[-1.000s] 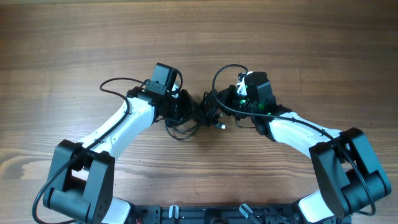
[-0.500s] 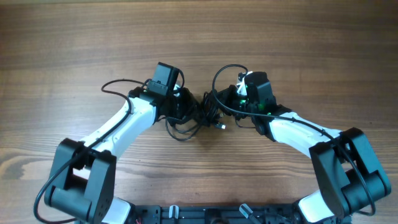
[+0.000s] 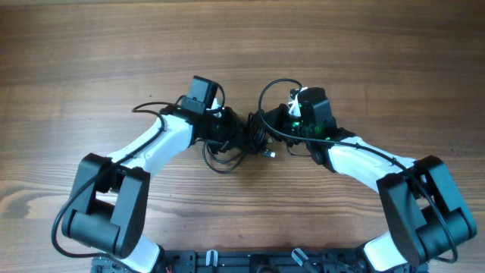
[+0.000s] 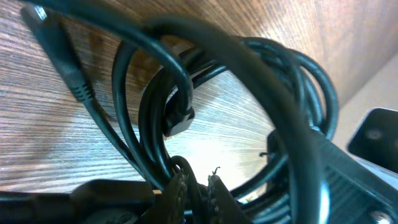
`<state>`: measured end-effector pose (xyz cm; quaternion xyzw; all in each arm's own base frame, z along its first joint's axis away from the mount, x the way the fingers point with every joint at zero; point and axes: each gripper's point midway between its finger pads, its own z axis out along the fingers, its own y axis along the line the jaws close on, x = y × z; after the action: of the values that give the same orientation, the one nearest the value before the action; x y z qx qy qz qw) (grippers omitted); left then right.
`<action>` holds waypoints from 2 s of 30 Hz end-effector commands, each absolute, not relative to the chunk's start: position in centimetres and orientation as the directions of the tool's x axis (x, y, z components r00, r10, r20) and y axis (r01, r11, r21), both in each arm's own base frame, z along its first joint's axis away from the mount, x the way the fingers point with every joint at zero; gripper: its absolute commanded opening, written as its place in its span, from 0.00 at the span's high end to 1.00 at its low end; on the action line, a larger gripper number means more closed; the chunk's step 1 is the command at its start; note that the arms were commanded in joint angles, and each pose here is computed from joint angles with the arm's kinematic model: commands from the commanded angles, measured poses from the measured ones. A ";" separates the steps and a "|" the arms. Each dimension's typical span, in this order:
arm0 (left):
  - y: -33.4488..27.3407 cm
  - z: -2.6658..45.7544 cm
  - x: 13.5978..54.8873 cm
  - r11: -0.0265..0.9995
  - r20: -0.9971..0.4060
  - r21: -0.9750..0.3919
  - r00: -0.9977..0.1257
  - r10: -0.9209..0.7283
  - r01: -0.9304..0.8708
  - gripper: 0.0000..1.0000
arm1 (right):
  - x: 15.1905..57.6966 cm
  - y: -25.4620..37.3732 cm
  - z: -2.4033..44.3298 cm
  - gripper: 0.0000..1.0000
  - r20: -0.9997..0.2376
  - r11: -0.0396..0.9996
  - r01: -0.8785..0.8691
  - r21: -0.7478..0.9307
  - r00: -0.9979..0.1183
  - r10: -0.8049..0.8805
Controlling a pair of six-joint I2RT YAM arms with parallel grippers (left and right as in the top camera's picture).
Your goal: Untangle cables
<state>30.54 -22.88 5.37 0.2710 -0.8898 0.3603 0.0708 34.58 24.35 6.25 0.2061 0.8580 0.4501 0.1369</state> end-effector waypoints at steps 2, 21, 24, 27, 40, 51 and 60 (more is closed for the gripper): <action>-23.4 6.8 30.4 0.525 0.412 -0.644 -0.831 -0.374 -0.556 0.80 | 34.6 24.7 6.4 0.96 -0.058 0.511 0.215 0.832 -0.883 0.466; -24.3 6.8 29.9 0.505 0.466 -0.605 -0.788 -0.402 -0.616 0.75 | 34.6 24.7 6.4 0.96 -0.056 0.510 0.216 0.832 -0.883 0.466; -24.0 6.5 30.1 0.513 0.451 -0.598 -0.787 -0.421 -0.616 0.76 | 34.7 24.7 6.4 0.96 -0.058 0.510 0.215 0.833 -0.883 0.466; -23.9 6.4 30.2 0.514 0.445 -0.593 -0.785 -0.432 -0.619 0.73 | 34.7 24.7 6.5 0.96 -0.060 0.510 0.212 0.834 -0.883 0.465; -24.2 6.5 30.7 0.509 0.426 -0.613 -0.796 -0.431 -0.604 0.67 | 34.7 24.8 6.6 0.96 -0.083 0.519 0.184 0.834 -0.890 0.449; -25.5 6.3 29.6 0.546 0.412 -0.607 -0.817 -0.404 -0.577 0.85 | 34.7 24.8 6.6 0.96 -0.089 0.522 0.178 0.834 -0.891 0.446; -25.2 5.9 28.8 0.560 0.433 -0.576 -0.804 -0.408 -0.595 0.91 | 34.8 24.8 6.7 0.96 -0.102 0.525 0.164 0.835 -0.892 0.440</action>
<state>29.65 -24.20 5.78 0.3021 -0.8725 0.3682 0.1087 34.53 24.28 6.12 0.1863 0.8639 0.4442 0.1471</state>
